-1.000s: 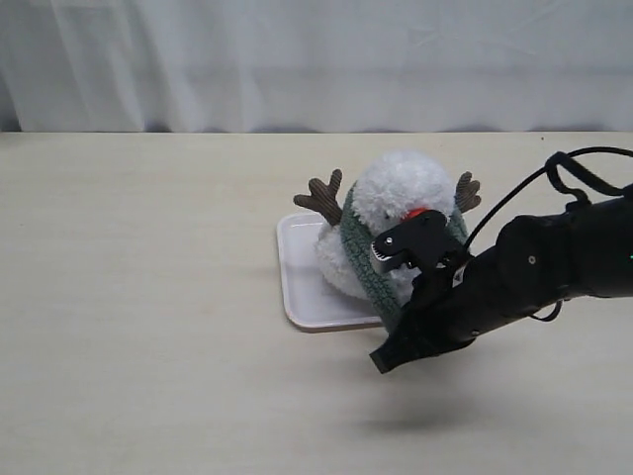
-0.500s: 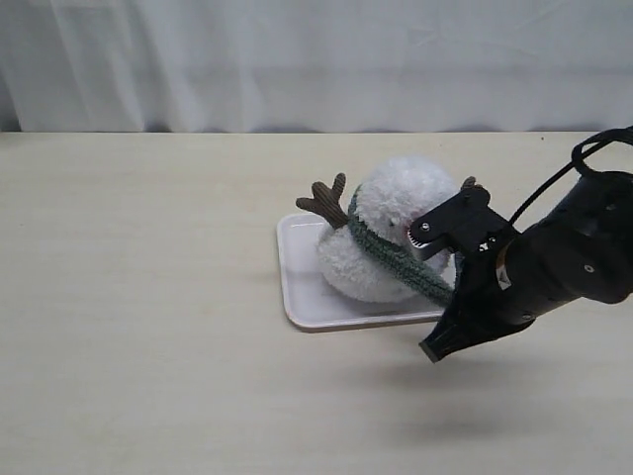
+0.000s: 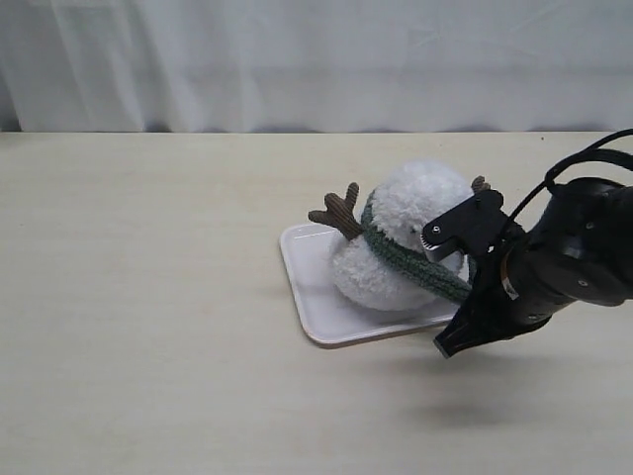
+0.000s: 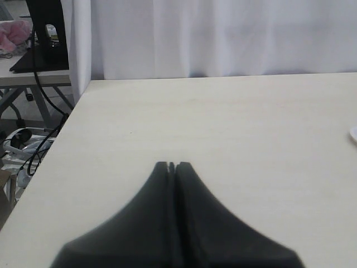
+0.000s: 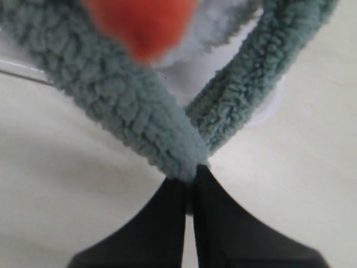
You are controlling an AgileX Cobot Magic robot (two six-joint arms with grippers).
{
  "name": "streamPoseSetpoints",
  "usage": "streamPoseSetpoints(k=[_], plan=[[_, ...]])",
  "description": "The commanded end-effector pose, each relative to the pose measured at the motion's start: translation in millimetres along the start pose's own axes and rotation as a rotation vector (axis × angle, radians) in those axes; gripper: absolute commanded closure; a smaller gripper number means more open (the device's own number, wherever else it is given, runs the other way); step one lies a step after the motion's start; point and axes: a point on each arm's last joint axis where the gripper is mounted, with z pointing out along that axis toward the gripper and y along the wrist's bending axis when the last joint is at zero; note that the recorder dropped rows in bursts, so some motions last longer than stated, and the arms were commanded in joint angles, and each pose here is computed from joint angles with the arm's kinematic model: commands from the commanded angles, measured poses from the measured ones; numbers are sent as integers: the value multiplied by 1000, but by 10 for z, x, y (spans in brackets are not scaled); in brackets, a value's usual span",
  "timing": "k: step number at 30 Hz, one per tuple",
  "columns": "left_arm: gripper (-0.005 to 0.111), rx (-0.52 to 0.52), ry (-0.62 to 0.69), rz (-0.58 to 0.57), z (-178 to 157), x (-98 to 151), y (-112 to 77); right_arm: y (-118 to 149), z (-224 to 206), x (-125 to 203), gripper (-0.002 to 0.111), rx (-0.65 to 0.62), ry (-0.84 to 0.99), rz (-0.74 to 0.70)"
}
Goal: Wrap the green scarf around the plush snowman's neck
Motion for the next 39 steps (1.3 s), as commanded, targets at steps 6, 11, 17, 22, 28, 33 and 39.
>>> streamPoseSetpoints(k=[6, 11, 17, 22, 28, 33, 39], plan=[[107, 0, -7, -11, 2, 3, -1, 46, 175, 40, 79, 3, 55, 8], [107, 0, -7, -11, 2, 3, -1, 4, 178, -1, 54, 50, 8, 42], [107, -1, -7, -9, 2, 3, 0, -13, 176, -58, 54, 66, -56, 85], [107, -1, -7, -9, 2, 3, 0, 14, 175, -86, 54, 34, -86, 102], [107, -1, -7, -9, 2, 3, 0, -18, 178, -67, 72, 61, -67, 110], [107, -1, -7, -9, 2, 3, 0, -22, 178, -70, 96, 65, -71, 107], [107, -1, -7, -9, 2, 3, 0, -27, 175, -82, 104, 69, -81, 125]])
